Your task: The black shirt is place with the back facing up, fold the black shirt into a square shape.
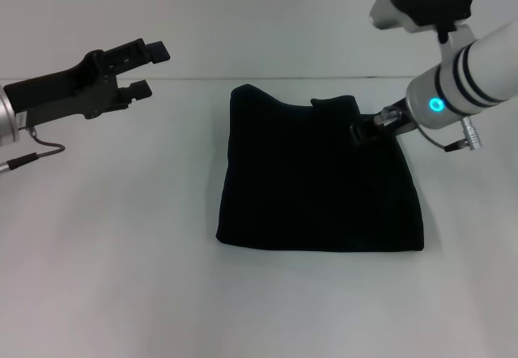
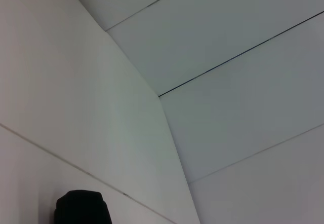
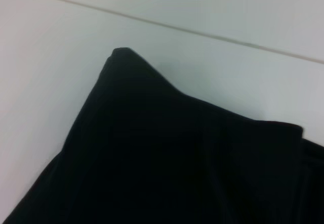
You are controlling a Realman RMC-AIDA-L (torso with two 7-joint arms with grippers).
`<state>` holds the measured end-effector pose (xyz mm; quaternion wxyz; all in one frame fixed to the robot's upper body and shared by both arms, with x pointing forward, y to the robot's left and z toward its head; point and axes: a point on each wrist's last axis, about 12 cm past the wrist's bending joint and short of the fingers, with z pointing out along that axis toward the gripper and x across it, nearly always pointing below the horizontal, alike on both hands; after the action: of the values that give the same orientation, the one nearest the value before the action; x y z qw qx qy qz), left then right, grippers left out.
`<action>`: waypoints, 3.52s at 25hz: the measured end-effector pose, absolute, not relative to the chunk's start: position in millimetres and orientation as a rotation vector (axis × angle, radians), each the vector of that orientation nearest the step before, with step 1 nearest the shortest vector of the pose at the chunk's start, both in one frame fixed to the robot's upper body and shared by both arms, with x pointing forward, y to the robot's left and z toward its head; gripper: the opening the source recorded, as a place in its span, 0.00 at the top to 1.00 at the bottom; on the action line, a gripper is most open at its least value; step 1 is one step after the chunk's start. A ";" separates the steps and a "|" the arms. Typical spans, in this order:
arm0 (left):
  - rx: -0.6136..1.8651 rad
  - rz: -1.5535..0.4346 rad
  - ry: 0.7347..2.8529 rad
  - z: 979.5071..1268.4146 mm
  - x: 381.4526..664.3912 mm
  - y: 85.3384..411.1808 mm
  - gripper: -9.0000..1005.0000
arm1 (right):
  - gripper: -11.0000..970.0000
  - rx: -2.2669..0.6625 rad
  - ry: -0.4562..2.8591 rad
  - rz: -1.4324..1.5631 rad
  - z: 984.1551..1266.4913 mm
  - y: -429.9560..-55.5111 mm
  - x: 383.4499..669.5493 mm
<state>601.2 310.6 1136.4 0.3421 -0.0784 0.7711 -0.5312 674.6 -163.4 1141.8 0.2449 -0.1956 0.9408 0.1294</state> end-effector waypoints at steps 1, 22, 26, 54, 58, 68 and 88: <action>-0.204 -1.381 2.005 1136.5 601.2 310.6 0.07 | 0.98 -0.523 2.570 0.353 1142.9 -165.4 674.9; -0.208 -1.385 2.009 1132.4 597.1 312.7 0.07 | 0.97 -0.306 2.555 0.265 1134.1 -212.3 677.2; -0.208 -1.390 2.009 1131.5 596.5 311.2 0.07 | 0.96 -0.295 2.538 0.264 1133.5 -212.9 678.2; -0.191 -1.417 2.021 1130.8 589.1 315.1 0.07 | 0.56 -0.113 2.495 0.447 1181.5 -270.7 676.8; -0.124 -1.462 2.151 1128.1 578.5 313.7 0.07 | 0.56 -0.088 2.359 0.693 1195.9 -290.1 671.9; -0.283 -1.562 2.445 1088.7 554.9 294.0 0.15 | 0.27 -0.027 2.310 0.815 1218.4 -313.2 675.1; -0.451 -1.385 2.488 1046.8 567.8 252.7 0.46 | 0.12 -0.015 2.288 0.846 1219.4 -312.4 675.9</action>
<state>567.8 252.7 1046.8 0.1293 -0.1550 0.8558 -0.4763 675.9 -312.4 1219.4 0.3441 -0.0059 0.8807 0.3256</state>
